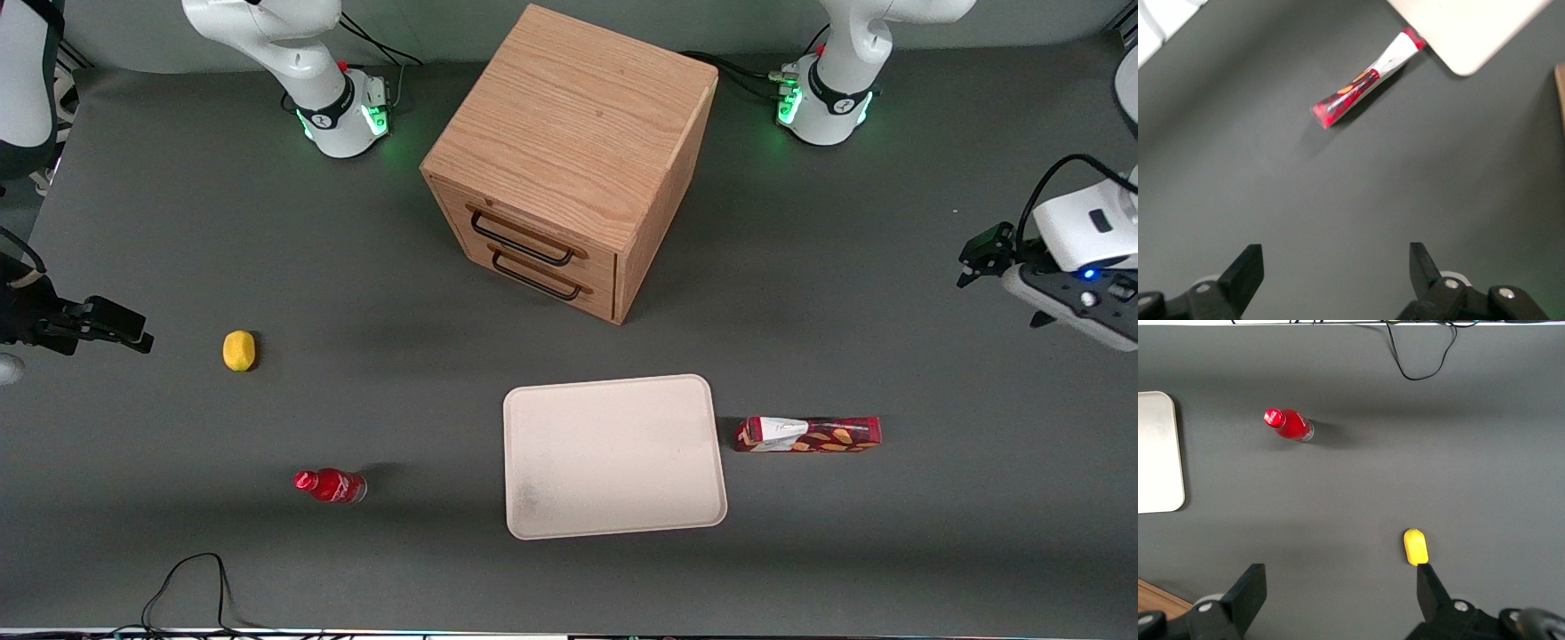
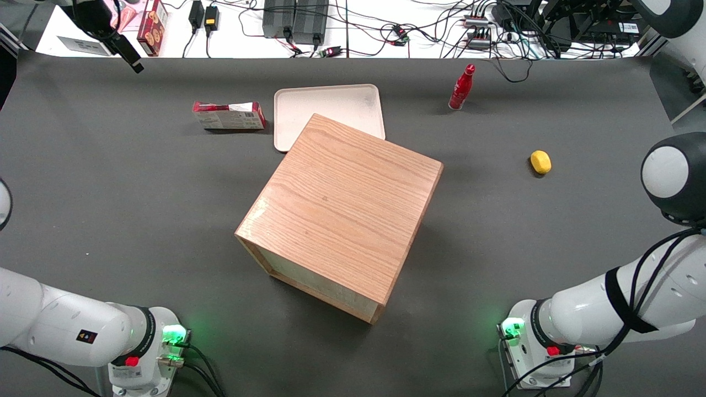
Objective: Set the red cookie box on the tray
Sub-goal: 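Move the left gripper down over the red-and-white cookie box, then lower the open left gripper around the cookie box and close it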
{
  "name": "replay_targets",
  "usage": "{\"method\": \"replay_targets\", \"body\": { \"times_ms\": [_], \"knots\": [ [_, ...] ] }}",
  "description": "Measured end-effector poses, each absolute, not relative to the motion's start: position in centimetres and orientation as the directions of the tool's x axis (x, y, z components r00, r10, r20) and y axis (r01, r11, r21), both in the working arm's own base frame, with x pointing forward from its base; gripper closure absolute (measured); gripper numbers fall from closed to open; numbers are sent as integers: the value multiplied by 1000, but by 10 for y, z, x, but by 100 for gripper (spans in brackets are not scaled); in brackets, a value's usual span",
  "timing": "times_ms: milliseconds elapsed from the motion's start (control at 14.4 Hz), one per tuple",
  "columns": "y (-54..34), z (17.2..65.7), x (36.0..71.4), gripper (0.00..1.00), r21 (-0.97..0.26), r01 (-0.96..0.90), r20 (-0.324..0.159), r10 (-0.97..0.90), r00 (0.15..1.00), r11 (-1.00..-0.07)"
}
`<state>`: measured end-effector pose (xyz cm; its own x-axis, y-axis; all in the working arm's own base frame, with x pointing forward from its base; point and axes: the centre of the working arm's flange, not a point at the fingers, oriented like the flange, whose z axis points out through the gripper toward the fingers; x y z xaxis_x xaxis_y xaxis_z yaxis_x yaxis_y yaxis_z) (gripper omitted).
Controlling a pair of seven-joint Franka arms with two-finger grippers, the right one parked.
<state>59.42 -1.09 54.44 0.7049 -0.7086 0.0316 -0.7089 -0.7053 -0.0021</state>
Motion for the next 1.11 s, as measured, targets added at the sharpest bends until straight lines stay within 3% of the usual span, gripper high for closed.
{"method": "replay_targets", "body": {
  "times_ms": [557,696,1113],
  "knots": [
    [-46,446,639,3,61,-936,-46,-938,344,-347],
    [-59,421,651,3,80,-947,-64,-949,307,-312],
    [-121,336,678,3,47,-975,-38,-975,218,-219]
  ]
}}
